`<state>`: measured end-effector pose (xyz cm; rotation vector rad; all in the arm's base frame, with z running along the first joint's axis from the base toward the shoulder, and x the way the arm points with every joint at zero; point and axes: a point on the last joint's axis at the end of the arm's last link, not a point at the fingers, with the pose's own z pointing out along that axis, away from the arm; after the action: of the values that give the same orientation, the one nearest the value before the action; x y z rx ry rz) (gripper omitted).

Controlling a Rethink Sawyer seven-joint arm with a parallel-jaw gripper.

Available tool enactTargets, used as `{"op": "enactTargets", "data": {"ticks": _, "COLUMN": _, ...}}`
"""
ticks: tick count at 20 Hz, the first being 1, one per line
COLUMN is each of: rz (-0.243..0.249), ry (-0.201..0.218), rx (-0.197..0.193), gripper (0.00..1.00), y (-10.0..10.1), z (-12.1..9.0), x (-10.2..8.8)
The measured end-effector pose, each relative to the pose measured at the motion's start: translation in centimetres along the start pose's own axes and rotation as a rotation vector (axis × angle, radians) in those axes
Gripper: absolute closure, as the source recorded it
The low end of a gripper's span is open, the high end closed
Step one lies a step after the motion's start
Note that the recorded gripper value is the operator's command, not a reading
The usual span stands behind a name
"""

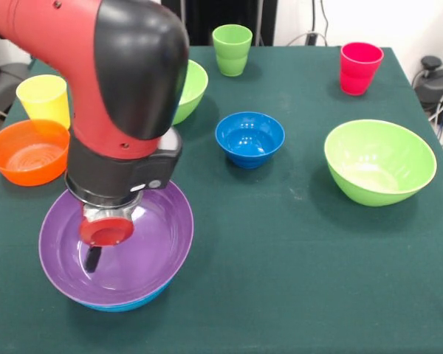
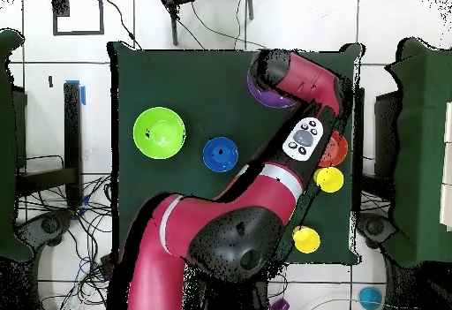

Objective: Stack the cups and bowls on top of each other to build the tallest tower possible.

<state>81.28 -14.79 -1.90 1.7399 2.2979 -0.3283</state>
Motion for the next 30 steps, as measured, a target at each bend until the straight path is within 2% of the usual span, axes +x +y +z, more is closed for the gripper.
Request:
{"op": "enactTargets", "data": {"ticks": 15, "rz": 0.004, "ry": -0.005, "rx": -0.023, "gripper": 0.0, "y": 0.6, "z": 0.8, "x": -1.7}}
{"op": "enactTargets", "data": {"ticks": 30, "rz": -0.019, "ry": -0.016, "rx": -0.035, "gripper": 0.0, "y": 1.5, "z": 1.1, "x": -1.3}}
